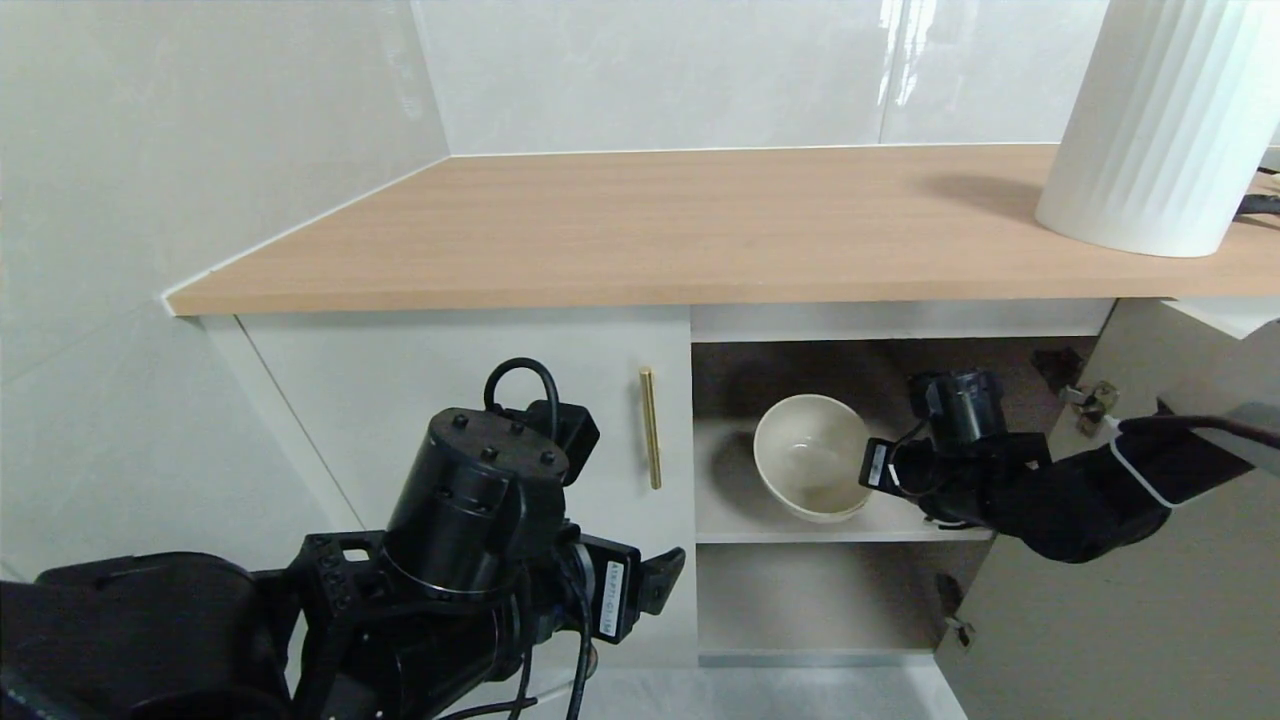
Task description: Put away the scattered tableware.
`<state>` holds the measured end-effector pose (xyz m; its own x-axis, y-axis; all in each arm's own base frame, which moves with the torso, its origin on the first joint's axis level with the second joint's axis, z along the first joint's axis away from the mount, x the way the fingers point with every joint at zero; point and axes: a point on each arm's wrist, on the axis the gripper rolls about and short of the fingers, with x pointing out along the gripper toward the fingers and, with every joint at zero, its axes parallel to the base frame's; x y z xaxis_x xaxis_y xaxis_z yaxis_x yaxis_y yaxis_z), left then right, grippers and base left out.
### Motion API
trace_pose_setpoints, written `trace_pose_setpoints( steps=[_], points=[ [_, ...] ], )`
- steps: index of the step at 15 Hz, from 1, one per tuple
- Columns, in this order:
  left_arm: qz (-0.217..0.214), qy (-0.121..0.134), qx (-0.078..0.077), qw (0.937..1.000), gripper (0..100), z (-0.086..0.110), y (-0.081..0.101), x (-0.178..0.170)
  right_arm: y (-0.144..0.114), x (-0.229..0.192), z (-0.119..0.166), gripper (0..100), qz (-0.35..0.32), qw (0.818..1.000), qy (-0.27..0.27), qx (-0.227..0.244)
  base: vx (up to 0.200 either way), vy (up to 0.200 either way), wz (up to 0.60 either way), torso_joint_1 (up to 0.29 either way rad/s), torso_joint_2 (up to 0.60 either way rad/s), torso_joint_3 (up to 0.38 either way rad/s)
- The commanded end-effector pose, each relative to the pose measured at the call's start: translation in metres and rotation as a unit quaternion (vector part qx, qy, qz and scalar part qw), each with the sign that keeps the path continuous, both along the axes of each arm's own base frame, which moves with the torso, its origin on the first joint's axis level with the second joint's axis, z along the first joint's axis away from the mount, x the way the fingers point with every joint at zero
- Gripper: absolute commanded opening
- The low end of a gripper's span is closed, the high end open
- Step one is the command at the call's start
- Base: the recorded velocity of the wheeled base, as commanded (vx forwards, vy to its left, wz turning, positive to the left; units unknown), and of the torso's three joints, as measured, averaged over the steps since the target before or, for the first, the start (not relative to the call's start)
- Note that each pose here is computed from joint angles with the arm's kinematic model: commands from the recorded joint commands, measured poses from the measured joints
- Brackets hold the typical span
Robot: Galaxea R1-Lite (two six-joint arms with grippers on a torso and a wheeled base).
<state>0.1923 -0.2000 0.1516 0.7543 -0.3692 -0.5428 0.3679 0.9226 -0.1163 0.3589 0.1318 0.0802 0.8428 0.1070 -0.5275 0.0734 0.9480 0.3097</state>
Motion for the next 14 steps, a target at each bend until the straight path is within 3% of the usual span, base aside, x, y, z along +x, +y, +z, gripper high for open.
trace_pose_setpoints(
  steps=[1,14],
  points=[
    [0.000,0.000,-0.001,1.0000,100,0.000,0.000,0.000,-0.003,0.014,-0.013,0,-0.018,1.000,0.007,0.000,0.000,0.000,0.00,0.000,0.00,0.000],
    [0.000,0.000,-0.001,1.0000,100,0.000,0.000,0.000,-0.014,0.034,-0.034,0,-0.055,0.998,0.013,-0.014,0.000,0.000,0.00,0.000,0.00,0.000]
  ],
)
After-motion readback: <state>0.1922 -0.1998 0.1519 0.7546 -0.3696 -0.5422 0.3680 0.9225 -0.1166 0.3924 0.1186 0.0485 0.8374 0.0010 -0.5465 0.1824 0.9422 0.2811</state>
